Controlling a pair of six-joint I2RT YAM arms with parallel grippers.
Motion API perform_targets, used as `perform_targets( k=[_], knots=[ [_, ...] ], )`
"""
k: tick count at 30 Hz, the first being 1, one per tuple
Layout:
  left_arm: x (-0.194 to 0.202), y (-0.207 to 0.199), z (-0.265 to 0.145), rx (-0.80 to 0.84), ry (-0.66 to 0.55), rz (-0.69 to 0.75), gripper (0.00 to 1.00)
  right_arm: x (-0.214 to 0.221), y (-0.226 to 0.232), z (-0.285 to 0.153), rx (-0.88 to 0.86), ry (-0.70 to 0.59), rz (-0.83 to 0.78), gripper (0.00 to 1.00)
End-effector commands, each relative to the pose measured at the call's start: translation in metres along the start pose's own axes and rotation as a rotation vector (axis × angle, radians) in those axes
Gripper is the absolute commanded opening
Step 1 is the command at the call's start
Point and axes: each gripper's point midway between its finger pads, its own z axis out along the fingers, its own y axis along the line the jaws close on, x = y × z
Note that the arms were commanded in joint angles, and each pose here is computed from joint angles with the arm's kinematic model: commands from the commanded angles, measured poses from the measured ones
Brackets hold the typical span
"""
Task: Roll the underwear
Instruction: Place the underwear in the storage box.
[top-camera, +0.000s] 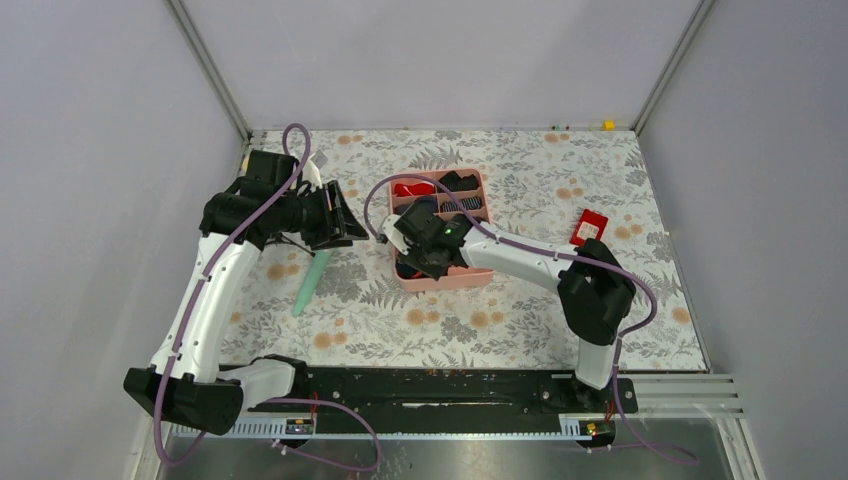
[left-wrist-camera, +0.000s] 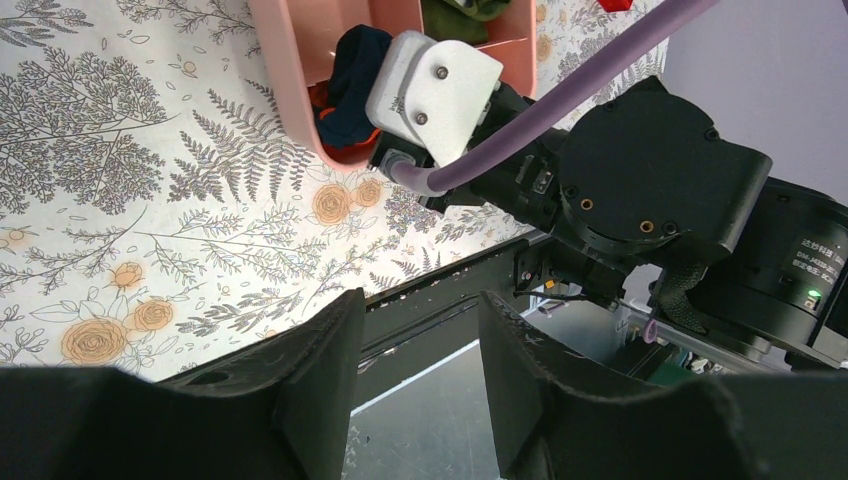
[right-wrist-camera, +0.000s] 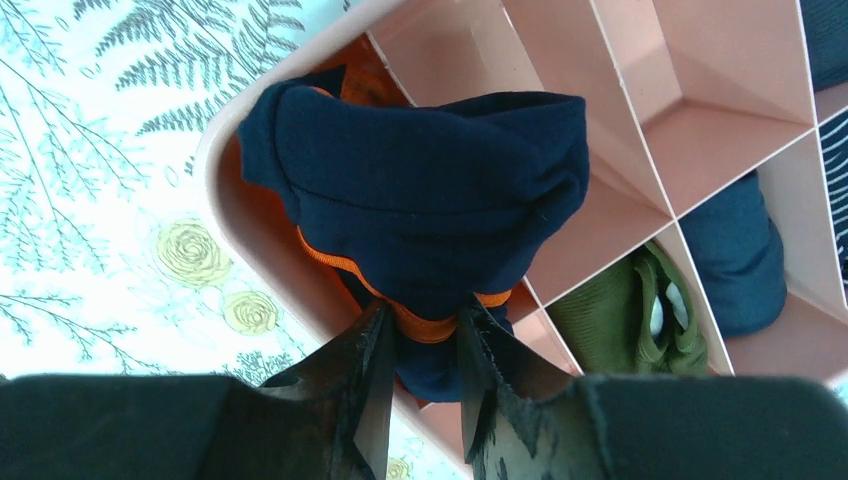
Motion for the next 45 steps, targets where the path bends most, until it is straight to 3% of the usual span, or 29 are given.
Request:
perform_targets(
  k=[1, 11, 16, 20, 25, 33, 45],
  knots=[
    [-0.005, -0.004, -0.004, 0.021, -0.029, 0.026, 0.46, 0.013, -0.014, -0.022, 0.058, 0.058, -0.03, 0.0],
    [-0.005, -0.003, -0.005, 0.02, -0.035, 0.029, 0.46, 0.029, 0.002, 0.007, 0.007, 0.145, -0.034, 0.01],
    [-0.007, -0.004, -0.006, 0.024, -0.036, 0.03, 0.46, 0.005, 0.005, -0.02, -0.019, 0.03, 0.021, 0.28],
    [-0.007, -0.003, -0.005, 0.021, -0.035, 0.029, 0.46, -0.017, 0.001, -0.047, -0.013, -0.078, 0.054, 0.38],
    [-0.008, -0.002, -0.003, 0.023, -0.027, 0.026, 0.46, -0.028, -0.004, -0.062, -0.001, -0.124, 0.069, 0.52],
    [-0.009, -0.003, -0.005, 0.023, -0.026, 0.028, 0.46, -0.02, -0.001, -0.056, -0.004, -0.098, 0.082, 0.58],
    [-0.007, 0.0, -0.004, 0.014, -0.027, 0.024, 0.46, -0.066, 0.002, -0.089, -0.063, -0.302, 0.292, 0.58]
  ],
)
